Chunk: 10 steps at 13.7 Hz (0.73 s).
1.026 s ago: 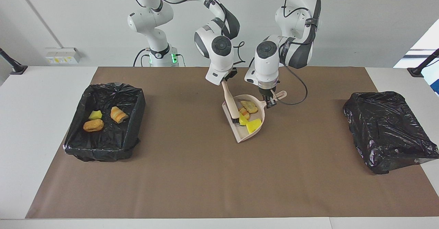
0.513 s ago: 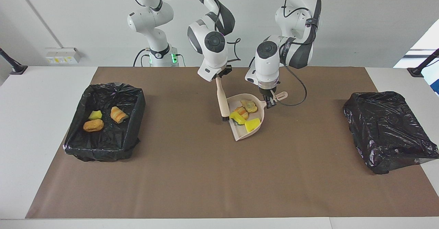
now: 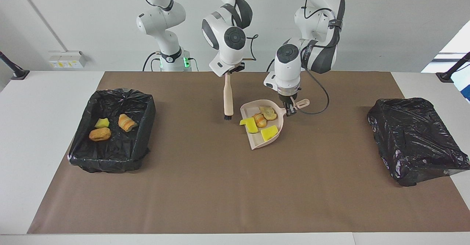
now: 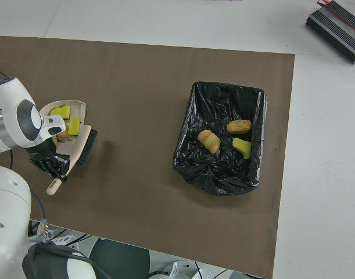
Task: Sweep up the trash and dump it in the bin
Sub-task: 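Carry the dustpan toward the bin with the left gripper while the right gripper withdraws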
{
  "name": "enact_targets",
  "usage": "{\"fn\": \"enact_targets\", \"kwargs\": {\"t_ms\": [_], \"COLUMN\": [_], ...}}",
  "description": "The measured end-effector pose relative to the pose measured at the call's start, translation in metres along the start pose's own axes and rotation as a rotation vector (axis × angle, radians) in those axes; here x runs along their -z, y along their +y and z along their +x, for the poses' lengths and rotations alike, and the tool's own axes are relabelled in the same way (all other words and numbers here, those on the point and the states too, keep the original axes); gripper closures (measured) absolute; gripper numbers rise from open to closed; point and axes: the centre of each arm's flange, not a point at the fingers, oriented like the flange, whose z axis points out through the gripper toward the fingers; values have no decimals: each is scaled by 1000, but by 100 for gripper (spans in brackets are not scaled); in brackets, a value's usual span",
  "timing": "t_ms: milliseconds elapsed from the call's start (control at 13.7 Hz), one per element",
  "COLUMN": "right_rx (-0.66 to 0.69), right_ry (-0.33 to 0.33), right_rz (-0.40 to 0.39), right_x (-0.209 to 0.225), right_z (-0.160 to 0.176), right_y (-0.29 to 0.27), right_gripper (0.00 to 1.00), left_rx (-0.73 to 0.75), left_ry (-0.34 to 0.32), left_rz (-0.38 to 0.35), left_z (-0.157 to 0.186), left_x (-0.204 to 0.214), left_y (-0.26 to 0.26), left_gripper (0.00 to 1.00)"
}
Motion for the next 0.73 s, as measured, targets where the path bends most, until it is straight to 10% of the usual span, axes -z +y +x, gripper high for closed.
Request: {"fn": "enact_targets", "kwargs": {"t_ms": [440,733], "right_rx": [12,4], "right_ry": [52,108], "right_rz": [55,90], "right_x": [-51,-59], "right_z": [-42,-54], "right_y": [-17,-14], "right_gripper": [74,74], "left_rx": [-35,-62], "left_ry": [25,128], "left_rz": [24,-7], "left_z": [-24,-116], "left_x": [11,5], "left_y": [-17,-74], "left_gripper": [67,67]}}
